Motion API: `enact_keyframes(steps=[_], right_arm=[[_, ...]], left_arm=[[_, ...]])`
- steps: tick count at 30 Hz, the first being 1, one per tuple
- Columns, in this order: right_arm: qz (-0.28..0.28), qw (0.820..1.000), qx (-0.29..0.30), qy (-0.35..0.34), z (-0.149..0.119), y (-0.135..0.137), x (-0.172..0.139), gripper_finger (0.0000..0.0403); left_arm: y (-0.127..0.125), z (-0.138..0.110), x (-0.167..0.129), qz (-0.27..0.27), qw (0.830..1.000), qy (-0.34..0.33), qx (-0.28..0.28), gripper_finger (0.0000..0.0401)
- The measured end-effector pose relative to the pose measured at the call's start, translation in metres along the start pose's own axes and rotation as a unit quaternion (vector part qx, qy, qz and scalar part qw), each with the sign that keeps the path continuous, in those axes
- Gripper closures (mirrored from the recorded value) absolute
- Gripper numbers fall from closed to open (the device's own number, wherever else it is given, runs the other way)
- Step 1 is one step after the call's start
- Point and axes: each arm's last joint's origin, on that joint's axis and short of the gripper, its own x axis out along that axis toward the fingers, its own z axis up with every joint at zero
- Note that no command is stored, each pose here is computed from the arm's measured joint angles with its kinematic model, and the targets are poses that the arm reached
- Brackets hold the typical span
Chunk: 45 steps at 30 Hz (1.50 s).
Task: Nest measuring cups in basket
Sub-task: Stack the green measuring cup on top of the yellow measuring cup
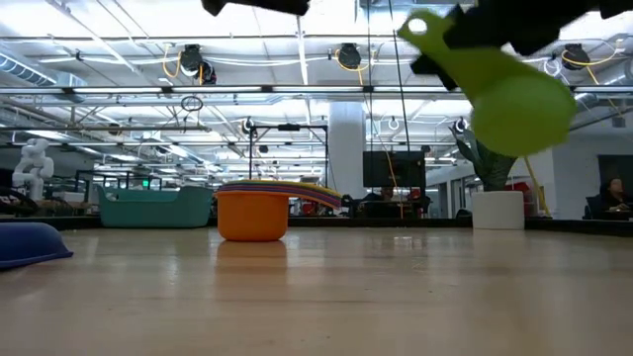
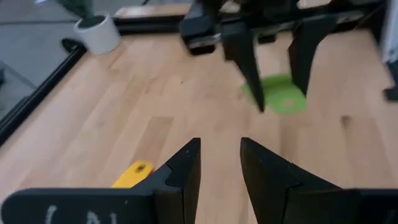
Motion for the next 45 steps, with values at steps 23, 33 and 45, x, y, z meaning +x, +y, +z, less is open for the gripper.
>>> enact_keyframes(steps=[23,33,45], right_arm=[[0.175,0.917,-0.161,-0.320,0.055,0.047,-0.040,0.0262],[0.232,0.859,-0.194,-0.413,0.064,0.064,-0.057,0.0262],[0.245,0.823,-0.227,-0.459,0.065,0.076,-0.067,0.0262]], left_arm=[[-0.026,0.003,0.025,-0.092,0.992,-0.075,0.035,0.0286],[-0.048,0.003,0.051,-0.170,0.969,-0.174,0.042,0.0286],[-0.068,0.015,0.077,-0.235,0.945,-0.227,0.019,0.0284]])
